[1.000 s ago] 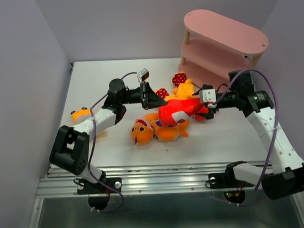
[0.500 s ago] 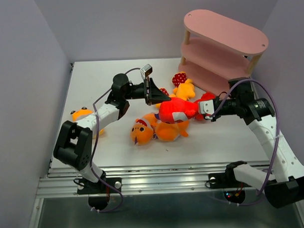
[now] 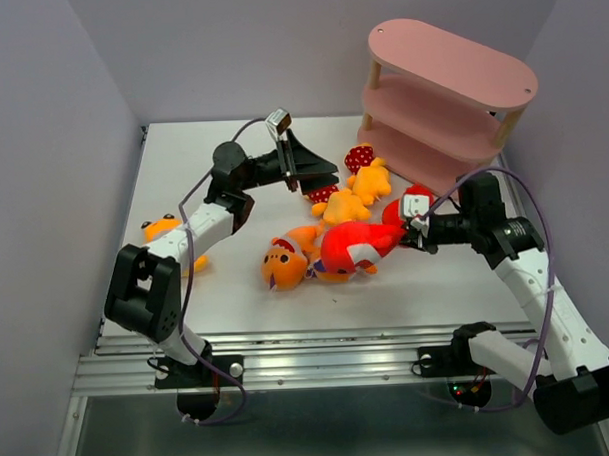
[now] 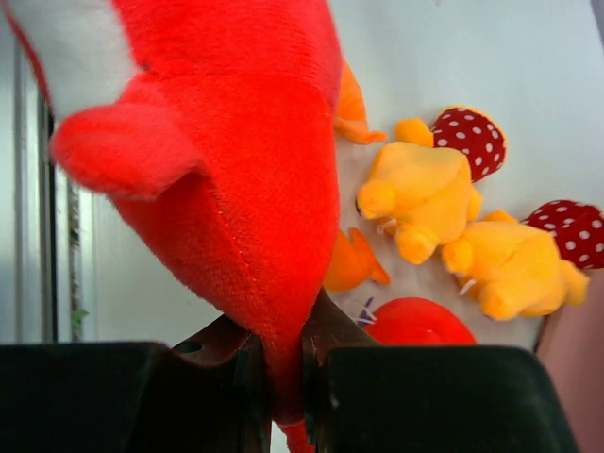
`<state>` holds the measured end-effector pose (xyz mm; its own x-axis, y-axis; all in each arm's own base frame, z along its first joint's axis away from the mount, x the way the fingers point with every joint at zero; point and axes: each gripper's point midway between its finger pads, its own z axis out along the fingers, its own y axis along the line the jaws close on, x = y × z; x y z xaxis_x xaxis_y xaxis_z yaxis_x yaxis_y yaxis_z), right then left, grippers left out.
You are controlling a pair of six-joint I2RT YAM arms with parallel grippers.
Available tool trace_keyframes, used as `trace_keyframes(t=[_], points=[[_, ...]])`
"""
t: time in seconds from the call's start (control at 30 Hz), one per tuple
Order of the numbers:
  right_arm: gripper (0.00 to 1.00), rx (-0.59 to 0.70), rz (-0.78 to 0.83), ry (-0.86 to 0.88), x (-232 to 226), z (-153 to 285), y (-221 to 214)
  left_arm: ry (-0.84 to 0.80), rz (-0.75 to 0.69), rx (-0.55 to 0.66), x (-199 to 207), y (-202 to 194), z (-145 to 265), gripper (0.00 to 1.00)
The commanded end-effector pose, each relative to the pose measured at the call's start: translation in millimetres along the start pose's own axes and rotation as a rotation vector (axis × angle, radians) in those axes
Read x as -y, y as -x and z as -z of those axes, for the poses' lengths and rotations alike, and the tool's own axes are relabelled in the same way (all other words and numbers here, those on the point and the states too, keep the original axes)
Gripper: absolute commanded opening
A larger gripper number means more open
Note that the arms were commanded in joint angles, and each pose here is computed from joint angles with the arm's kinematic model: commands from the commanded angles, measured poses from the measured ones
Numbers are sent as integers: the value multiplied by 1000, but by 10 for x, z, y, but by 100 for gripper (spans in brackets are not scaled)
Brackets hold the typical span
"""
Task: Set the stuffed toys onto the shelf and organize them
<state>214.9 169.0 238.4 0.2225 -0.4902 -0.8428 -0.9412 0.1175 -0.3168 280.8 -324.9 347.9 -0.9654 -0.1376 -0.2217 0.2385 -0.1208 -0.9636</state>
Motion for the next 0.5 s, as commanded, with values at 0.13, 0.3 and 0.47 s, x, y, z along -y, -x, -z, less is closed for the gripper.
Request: trace_keyframes(t=[0.13, 0.3, 0.47], points=[[1, 160, -342, -153, 132, 90, 240, -191, -452, 171, 1188, 159, 497, 73], [1, 164, -585, -296, 268, 142, 24, -28, -743, 340, 1210, 347, 843, 84], [1, 199, -828, -499, 446, 301, -205, 126, -905, 485, 1024, 254, 1081, 96]])
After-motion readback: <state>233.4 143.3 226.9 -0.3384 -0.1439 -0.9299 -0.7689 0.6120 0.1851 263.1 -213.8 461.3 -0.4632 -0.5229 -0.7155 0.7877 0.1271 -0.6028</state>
